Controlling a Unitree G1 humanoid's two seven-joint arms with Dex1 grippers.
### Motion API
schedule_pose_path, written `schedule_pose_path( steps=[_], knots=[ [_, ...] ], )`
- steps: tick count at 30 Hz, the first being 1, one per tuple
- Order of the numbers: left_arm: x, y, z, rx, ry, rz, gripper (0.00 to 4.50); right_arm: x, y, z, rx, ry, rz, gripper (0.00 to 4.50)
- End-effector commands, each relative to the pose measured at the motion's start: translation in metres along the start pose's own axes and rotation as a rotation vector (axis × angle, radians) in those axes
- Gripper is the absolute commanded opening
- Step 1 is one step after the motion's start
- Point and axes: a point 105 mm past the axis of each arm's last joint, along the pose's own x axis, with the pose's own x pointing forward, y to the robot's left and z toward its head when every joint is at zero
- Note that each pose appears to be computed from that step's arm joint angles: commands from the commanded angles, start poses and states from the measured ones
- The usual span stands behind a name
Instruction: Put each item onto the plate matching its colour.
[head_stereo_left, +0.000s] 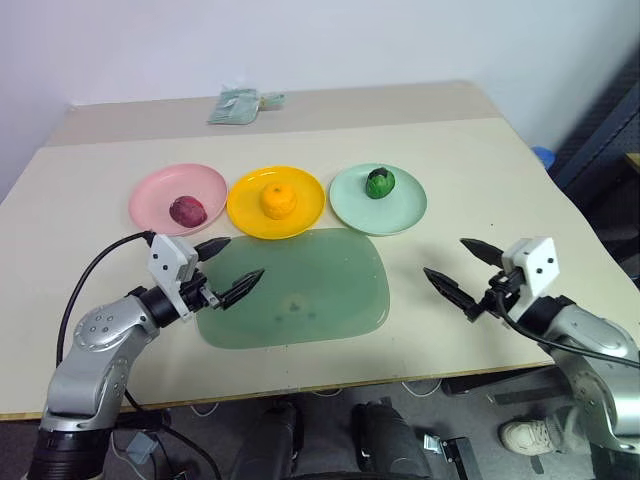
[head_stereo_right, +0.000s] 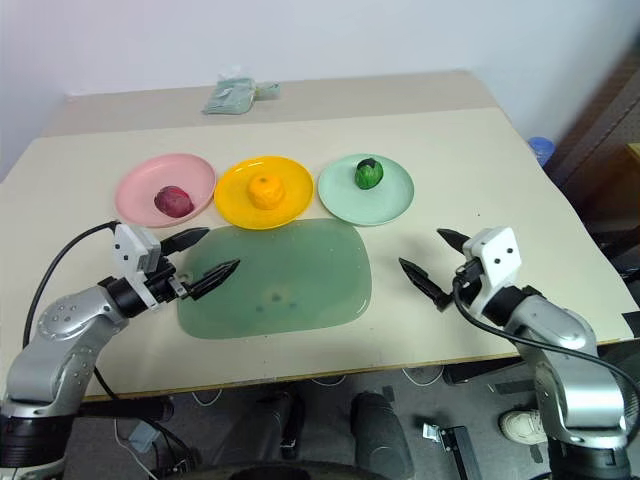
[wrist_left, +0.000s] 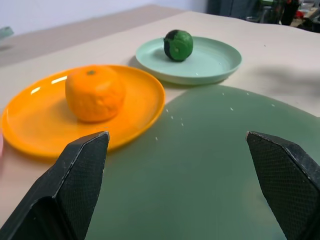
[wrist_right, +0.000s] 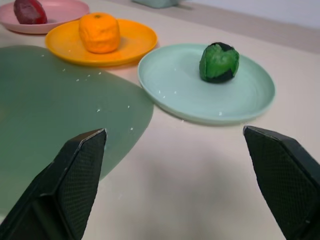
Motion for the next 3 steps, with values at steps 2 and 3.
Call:
schedule_pose_path(
  steps=[2, 3],
  knots=[
    [-0.0040, -0.0039, 0.0121, 0.021, -0.021, -0.032, 4.50, -0.0083, -0.0064, 0.0141, -0.037, -0.035, -0.032, 4.43],
    [-0.0051, -0.0056, 0.0120, 0.011, -0.024, -0.046, 4.50, -0.0087, -0.0069, 0.0137, -0.036, -0.036, -0.034, 4.43]
  ],
)
